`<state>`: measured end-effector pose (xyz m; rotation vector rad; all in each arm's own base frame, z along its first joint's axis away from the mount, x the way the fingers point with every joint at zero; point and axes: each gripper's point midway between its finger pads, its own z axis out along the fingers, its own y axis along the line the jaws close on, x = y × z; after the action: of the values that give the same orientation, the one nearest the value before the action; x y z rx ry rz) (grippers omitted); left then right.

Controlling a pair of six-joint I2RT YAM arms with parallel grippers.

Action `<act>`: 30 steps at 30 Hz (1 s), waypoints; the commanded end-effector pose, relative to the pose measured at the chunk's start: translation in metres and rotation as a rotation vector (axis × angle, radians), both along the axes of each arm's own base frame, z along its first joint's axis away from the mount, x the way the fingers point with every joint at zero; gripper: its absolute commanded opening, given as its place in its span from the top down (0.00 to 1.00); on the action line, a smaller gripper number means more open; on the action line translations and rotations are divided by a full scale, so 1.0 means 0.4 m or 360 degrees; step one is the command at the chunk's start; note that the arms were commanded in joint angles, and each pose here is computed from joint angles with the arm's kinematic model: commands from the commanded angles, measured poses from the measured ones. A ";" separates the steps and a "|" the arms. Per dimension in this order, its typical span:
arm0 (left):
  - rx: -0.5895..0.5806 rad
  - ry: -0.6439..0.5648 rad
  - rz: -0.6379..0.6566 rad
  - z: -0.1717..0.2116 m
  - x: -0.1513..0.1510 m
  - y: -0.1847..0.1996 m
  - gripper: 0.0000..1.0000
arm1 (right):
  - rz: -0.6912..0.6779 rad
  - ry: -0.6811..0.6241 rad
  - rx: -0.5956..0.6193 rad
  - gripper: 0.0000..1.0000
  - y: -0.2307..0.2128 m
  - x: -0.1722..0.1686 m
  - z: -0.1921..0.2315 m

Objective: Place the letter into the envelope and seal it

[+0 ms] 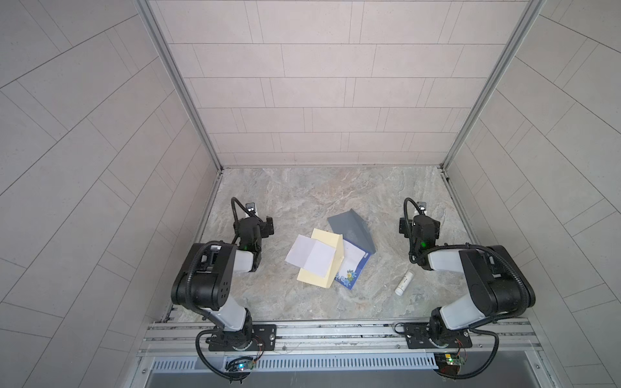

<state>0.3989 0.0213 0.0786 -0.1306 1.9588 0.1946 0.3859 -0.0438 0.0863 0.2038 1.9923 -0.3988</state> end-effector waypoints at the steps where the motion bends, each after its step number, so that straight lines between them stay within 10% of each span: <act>1: -0.0005 -0.0027 0.0000 0.012 0.004 0.005 0.00 | 0.0023 -0.0029 -0.0017 0.00 0.008 -0.004 0.013; 30: 0.0011 -0.0030 0.0001 0.015 0.004 0.004 0.00 | 0.0027 -0.0021 -0.0007 0.00 0.008 0.000 0.011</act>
<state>0.3990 0.0209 0.0787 -0.1291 1.9587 0.1923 0.3864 -0.0401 0.0866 0.1912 1.9886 -0.3854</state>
